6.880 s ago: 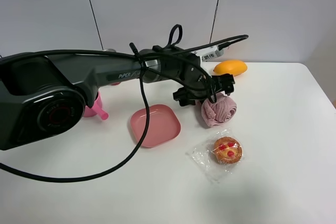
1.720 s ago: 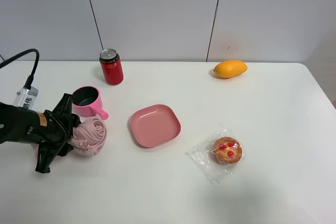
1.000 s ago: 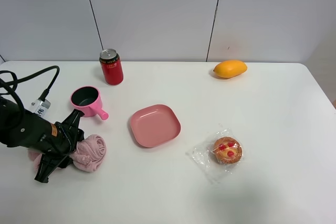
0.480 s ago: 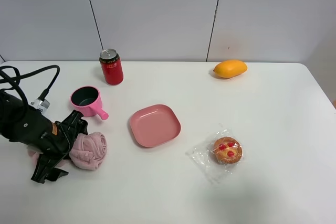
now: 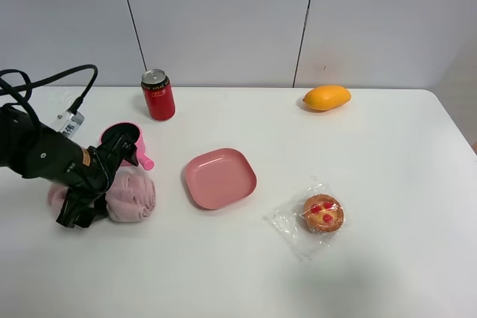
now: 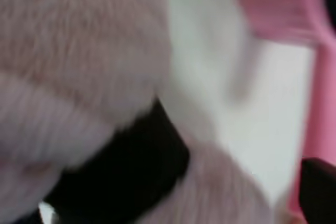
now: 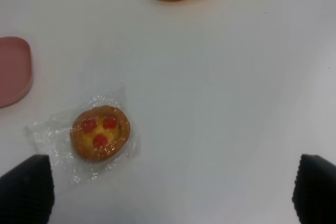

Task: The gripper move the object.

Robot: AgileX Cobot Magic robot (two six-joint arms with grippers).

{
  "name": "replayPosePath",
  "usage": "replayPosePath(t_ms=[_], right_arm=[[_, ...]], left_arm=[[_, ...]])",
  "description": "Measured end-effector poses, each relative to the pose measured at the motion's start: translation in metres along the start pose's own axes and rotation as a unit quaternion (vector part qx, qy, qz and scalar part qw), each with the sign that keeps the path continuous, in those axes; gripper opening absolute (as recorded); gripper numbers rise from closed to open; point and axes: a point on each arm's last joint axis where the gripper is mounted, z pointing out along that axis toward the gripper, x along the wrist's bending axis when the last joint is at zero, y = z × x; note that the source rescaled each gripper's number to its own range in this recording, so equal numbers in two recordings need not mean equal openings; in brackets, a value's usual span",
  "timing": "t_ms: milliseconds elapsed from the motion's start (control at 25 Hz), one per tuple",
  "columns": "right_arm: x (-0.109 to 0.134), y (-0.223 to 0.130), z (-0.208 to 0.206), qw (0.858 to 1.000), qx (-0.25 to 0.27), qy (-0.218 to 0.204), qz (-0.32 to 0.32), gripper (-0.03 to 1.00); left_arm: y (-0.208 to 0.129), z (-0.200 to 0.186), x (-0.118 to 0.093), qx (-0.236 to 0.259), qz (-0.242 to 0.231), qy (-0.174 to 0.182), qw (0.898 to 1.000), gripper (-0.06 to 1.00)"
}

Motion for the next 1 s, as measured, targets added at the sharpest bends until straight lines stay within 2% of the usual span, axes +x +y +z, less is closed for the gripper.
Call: replayPosePath(t_ms=[160, 280, 320, 440, 560, 680, 800, 1000], right_arm=[[0.0, 0.0, 0.0, 1.0, 0.0, 0.0, 0.0, 1.0], [0.0, 0.0, 0.0, 1.0, 0.0, 0.0, 0.0, 1.0], [0.0, 0.0, 0.0, 1.0, 0.0, 0.0, 0.0, 1.0], [0.0, 0.0, 0.0, 1.0, 0.0, 0.0, 0.0, 1.0], [0.0, 0.0, 0.0, 1.0, 0.0, 0.0, 0.0, 1.0], [0.0, 0.0, 0.0, 1.0, 0.0, 0.0, 0.0, 1.0], [0.0, 0.0, 0.0, 1.0, 0.0, 0.0, 0.0, 1.0], [0.0, 0.0, 0.0, 1.0, 0.0, 0.0, 0.0, 1.0]], left_arm=[[-0.012, -0.002, -0.007, 0.011, 0.124, -0.013, 0.992, 0.99], [-0.022, -0.003, -0.008, 0.023, 0.217, -0.015, 0.976, 0.99], [-0.026, -0.003, -0.009, 0.026, 0.253, -0.017, 0.967, 0.99], [-0.038, -0.009, -0.009, 0.037, 0.368, -0.02, 0.929, 0.99], [-0.047, -0.022, -0.012, 0.034, 0.494, -0.041, 0.868, 0.99], [-0.053, -0.042, -0.016, 0.019, 0.586, -0.072, 0.807, 0.99], [-0.058, -0.064, -0.017, 0.003, 0.636, -0.096, 0.766, 0.99], [-0.057, -0.099, -0.018, -0.036, 0.68, -0.138, 0.719, 0.99]])
